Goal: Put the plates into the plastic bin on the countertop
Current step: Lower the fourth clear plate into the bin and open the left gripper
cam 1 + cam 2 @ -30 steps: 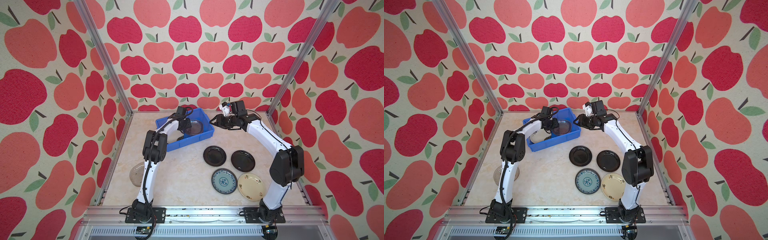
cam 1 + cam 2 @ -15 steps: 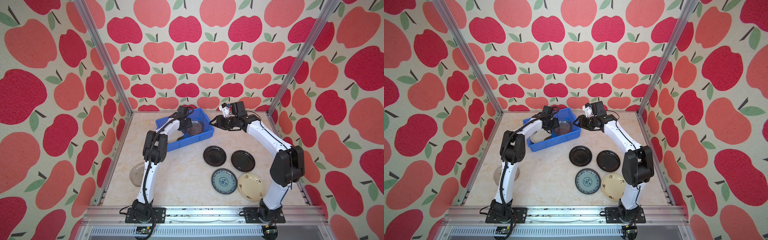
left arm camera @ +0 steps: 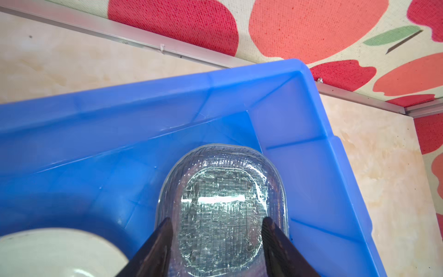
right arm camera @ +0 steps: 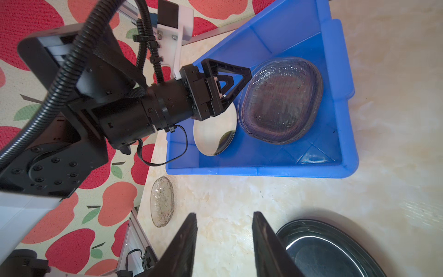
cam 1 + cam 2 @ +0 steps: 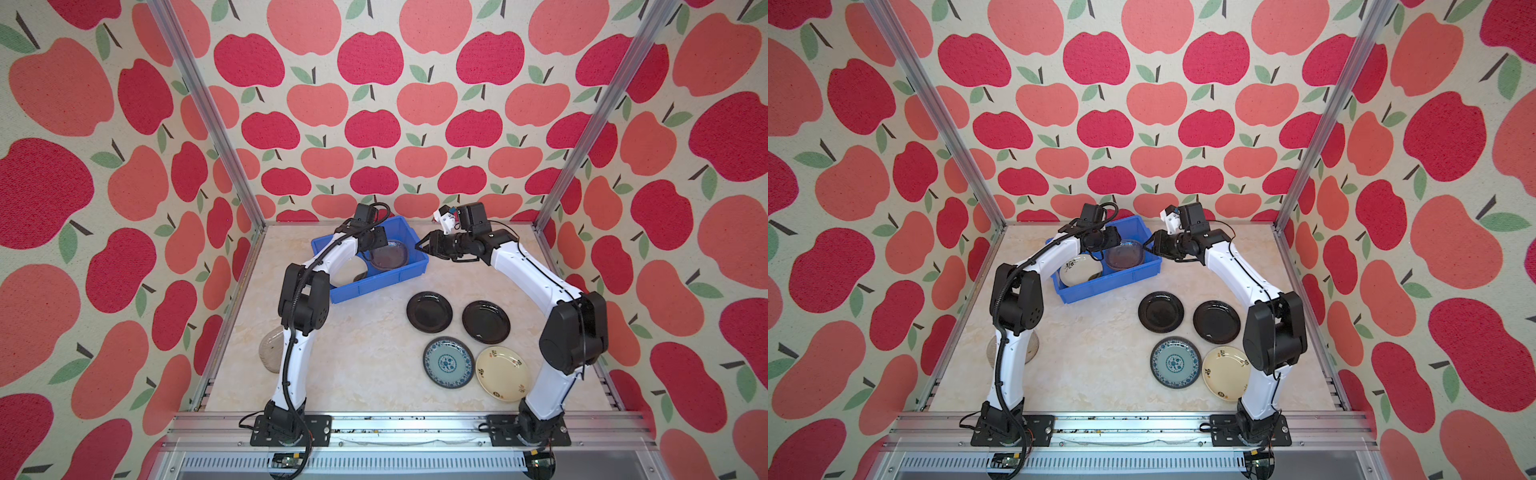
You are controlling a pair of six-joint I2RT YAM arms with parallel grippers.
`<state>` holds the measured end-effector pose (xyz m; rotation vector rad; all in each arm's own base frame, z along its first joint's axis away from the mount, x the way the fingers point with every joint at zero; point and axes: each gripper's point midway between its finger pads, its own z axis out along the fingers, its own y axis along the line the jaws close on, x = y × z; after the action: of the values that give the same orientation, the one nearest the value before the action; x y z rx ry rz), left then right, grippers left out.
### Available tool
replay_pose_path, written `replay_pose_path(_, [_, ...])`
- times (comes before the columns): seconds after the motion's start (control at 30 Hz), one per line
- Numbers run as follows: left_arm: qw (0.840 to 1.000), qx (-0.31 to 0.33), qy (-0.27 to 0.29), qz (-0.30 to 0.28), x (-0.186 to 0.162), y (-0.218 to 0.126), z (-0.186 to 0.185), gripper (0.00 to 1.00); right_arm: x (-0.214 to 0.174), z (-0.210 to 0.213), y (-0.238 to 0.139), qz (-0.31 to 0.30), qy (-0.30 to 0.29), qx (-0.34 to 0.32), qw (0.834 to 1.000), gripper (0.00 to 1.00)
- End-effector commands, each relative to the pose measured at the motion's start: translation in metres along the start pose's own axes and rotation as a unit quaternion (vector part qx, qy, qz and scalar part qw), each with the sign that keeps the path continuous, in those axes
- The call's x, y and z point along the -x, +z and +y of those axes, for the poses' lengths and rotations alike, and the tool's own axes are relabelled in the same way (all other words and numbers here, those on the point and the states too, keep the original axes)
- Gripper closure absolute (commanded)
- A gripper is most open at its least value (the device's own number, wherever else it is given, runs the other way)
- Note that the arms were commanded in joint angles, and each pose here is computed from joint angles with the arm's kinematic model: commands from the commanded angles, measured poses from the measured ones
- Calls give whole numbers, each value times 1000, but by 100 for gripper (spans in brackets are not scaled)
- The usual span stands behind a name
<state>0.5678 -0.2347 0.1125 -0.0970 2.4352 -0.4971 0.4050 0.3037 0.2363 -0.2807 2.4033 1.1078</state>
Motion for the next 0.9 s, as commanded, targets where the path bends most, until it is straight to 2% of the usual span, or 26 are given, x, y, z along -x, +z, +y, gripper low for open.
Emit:
replay_pose_path(0.0, [999, -6, -19, 30, -23, 29, 5, 40, 5, 9, -2, -1, -8, 8, 1000, 59])
replay_pose_path(0.33, [998, -4, -38, 51, -40, 50, 16, 42, 2, 6, 3, 6, -5, 5, 1000, 59])
replay_pose_path(0.53, [998, -15, -37, 38, -31, 44, 10, 42, 2, 8, 1, 4, -10, 7, 1000, 60])
replay_pose_path(0.7, [999, -42, -15, 3, 1, 22, -9, 37, 1, 22, 4, 11, -31, 22, 999, 63])
replay_pose_path(0.87, [998, -58, 2, -29, 22, -23, -23, 30, -17, 43, 12, 22, -71, 24, 997, 63])
